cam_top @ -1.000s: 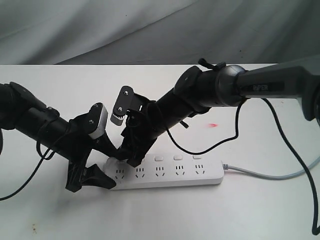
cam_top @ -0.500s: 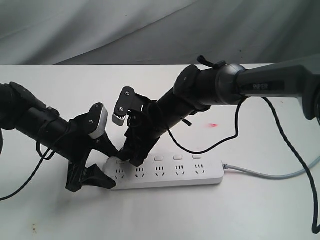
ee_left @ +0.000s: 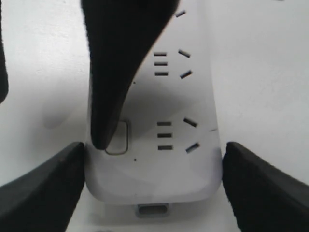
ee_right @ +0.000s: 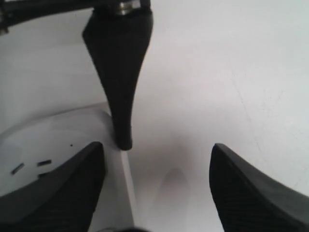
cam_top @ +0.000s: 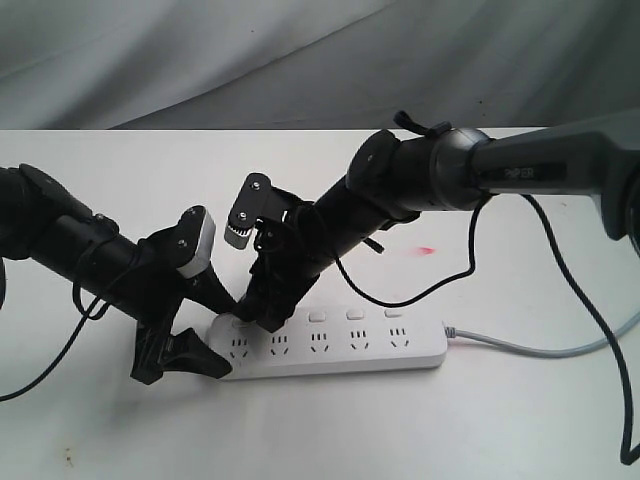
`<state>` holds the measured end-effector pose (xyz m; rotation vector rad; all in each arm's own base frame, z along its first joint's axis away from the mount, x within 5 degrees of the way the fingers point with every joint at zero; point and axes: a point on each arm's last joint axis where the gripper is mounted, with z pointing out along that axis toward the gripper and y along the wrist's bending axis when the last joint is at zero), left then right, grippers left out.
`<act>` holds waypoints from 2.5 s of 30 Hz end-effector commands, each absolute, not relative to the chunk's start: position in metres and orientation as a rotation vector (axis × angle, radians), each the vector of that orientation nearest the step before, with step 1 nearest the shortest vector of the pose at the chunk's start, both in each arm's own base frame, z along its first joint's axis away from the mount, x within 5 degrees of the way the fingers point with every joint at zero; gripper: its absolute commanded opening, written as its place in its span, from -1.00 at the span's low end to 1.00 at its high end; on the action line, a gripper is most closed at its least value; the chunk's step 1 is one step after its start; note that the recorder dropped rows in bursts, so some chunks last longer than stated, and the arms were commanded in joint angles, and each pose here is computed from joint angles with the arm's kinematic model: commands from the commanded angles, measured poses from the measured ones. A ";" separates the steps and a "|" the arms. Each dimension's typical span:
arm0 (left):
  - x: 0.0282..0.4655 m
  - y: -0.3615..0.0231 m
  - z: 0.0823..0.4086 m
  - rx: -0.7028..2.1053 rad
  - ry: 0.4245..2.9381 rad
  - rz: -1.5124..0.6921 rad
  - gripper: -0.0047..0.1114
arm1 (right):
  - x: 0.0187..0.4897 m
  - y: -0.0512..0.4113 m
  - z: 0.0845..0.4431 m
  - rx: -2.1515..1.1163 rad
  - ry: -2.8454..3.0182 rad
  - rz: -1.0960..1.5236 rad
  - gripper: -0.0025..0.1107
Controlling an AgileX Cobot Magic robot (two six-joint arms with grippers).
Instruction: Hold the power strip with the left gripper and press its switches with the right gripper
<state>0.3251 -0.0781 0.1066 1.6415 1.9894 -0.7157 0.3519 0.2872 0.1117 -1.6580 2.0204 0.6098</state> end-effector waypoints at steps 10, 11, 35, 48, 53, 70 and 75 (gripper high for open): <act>0.327 -0.080 0.108 1.637 1.978 -0.716 -0.15 | 0.344 0.289 0.082 -1.742 2.061 0.594 0.08; 0.327 -0.080 0.108 1.637 1.978 -0.716 -0.15 | 0.343 0.289 0.082 -1.732 2.067 0.609 0.08; 0.327 -0.080 0.108 1.637 1.978 -0.716 -0.15 | 0.355 0.250 0.173 -1.629 1.936 0.589 0.08; 0.327 -0.080 0.108 1.637 1.978 -0.716 -0.15 | 0.347 0.252 0.128 -1.631 2.007 0.617 0.08; 0.327 -0.080 0.108 1.637 1.978 -0.716 -0.15 | 0.350 0.252 0.126 -1.617 2.012 0.592 0.08; 0.327 -0.080 0.108 1.637 1.978 -0.716 -0.15 | 0.349 0.246 0.097 -1.694 2.107 0.535 0.08; 0.327 -0.080 0.108 1.637 1.978 -0.716 -0.15 | 0.348 0.245 0.088 -1.703 2.124 0.539 0.08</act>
